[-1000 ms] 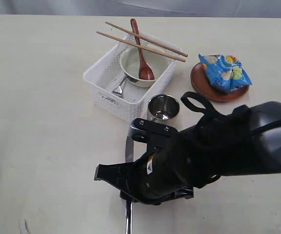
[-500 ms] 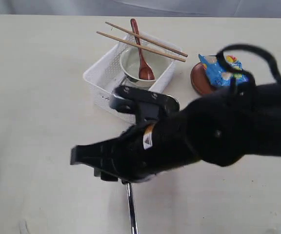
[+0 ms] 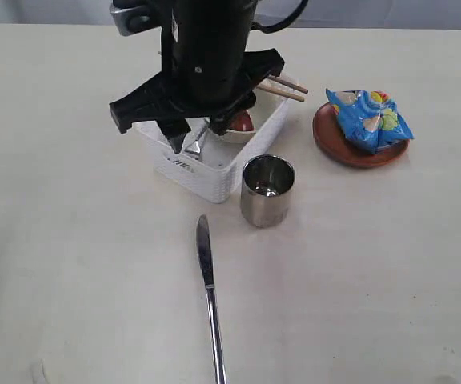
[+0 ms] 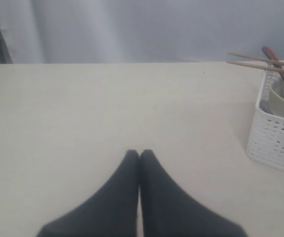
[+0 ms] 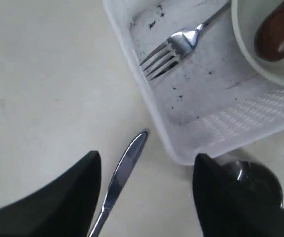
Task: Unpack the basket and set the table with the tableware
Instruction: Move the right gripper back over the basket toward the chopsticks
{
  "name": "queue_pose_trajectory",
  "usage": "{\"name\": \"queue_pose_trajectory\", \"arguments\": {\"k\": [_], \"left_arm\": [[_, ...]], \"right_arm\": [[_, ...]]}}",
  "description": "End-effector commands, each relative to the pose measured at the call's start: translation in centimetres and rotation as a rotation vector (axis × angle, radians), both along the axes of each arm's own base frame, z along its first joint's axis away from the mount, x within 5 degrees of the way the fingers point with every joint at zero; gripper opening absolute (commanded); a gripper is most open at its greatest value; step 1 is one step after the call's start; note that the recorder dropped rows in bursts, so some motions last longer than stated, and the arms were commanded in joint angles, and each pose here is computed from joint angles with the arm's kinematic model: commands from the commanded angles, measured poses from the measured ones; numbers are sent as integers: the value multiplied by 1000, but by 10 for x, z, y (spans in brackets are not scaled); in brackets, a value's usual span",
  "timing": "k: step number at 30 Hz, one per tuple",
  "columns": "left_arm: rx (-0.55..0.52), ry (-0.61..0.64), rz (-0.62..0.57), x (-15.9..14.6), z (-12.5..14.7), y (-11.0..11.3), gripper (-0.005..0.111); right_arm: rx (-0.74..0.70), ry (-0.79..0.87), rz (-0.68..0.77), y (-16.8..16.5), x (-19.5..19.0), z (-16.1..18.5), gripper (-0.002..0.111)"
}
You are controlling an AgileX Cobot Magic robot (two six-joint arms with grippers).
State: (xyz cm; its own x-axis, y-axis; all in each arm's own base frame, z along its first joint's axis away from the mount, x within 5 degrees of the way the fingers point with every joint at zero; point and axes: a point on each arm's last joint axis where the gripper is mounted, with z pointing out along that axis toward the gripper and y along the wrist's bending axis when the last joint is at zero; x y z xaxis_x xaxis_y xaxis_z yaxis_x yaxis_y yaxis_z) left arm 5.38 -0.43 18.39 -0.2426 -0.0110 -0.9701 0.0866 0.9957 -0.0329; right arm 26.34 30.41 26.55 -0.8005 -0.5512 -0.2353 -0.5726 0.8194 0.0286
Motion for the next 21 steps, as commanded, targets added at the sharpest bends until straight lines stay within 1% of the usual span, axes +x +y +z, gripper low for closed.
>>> {"name": "queue_pose_trajectory", "arguments": {"k": [1, 5, 12, 14, 16, 19, 20, 21], "left_arm": [[4, -7, -7, 0, 0, 0, 0], [4, -7, -7, 0, 0, 0, 0], [4, -7, -7, 0, 0, 0, 0], [4, -7, -7, 0, 0, 0, 0], [4, -7, -7, 0, 0, 0, 0], [4, -7, -7, 0, 0, 0, 0], [4, -7, -7, 0, 0, 0, 0], [4, -7, -7, 0, 0, 0, 0]], "right_arm": [[-37, 43, 143, 13, 19, -16, 54], [-64, 49, 231, 23, 28, -33, 54], [-160, 22, 274, 24, 39, -60, 54], [-160, 13, 305, 26, 40, -65, 47], [-147, 8, 346, 29, 41, -69, 33], [-143, -14, 408, 32, 43, -72, 8], [-143, -22, 429, 32, 43, -72, 1], [-137, -36, 443, 33, 44, -72, 0]]}}
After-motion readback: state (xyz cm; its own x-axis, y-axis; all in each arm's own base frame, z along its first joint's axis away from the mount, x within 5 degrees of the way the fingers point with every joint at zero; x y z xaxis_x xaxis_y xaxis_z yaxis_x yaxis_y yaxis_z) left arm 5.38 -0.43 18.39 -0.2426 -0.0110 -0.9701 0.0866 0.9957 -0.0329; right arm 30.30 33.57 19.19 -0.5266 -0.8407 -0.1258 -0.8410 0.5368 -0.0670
